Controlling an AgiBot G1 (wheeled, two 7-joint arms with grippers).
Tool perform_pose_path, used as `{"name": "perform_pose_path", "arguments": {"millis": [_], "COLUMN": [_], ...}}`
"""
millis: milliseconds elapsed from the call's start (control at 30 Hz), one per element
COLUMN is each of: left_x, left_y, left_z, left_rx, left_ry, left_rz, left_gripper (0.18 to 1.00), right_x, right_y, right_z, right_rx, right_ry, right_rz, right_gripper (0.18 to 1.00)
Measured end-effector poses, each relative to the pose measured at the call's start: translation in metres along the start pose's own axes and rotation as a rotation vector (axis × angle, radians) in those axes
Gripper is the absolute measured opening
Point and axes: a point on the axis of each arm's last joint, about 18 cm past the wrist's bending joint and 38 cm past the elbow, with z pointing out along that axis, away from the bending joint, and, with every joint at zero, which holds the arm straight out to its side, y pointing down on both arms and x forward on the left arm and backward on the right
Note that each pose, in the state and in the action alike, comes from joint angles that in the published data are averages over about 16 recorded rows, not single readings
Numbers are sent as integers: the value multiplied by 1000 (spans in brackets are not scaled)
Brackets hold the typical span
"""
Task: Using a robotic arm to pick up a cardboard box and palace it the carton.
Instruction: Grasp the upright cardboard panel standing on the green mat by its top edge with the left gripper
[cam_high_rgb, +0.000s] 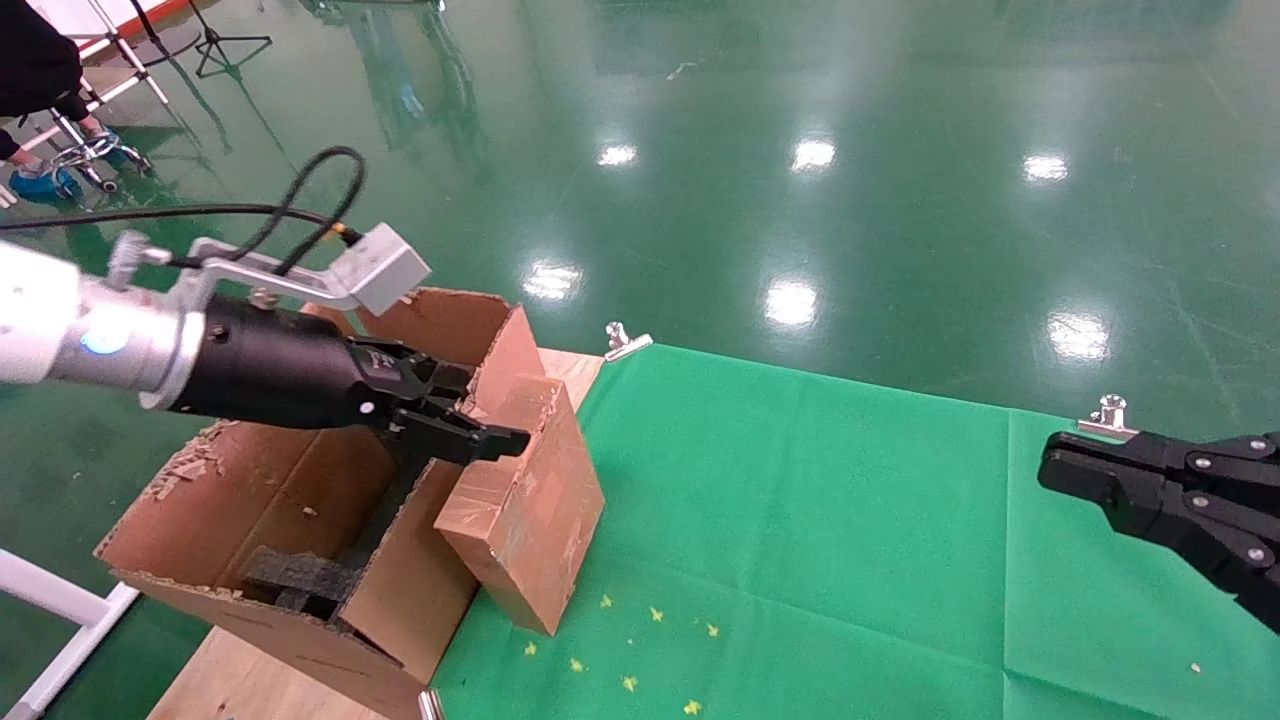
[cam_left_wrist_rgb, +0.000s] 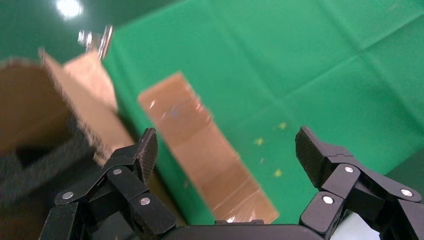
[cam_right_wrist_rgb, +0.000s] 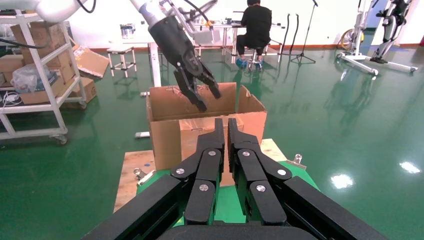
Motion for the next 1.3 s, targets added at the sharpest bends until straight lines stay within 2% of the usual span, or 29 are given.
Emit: {"name": "perform_pose_path", "arguments": {"millis": [367,767,967,1300], "left_x": [2,7,8,8], "left_y": [-5,3,4,4], "left_z": [26,45,47,46], "left_rx": [-177,-274,-287,-282], "left_ry": [-61,-71,-73,-73], "left_rz": [-128,-163,-158,-162], "left_gripper": [1001,1001,992,925], "right_x": [0,0,0,0], "right_y": [0,0,0,0], "right_z": [0,0,0,0], "right_rx": [0,0,0,0], "right_ry": [0,0,0,1], "right_rz": [0,0,0,0], "right_gripper": [197,193,209,309]}}
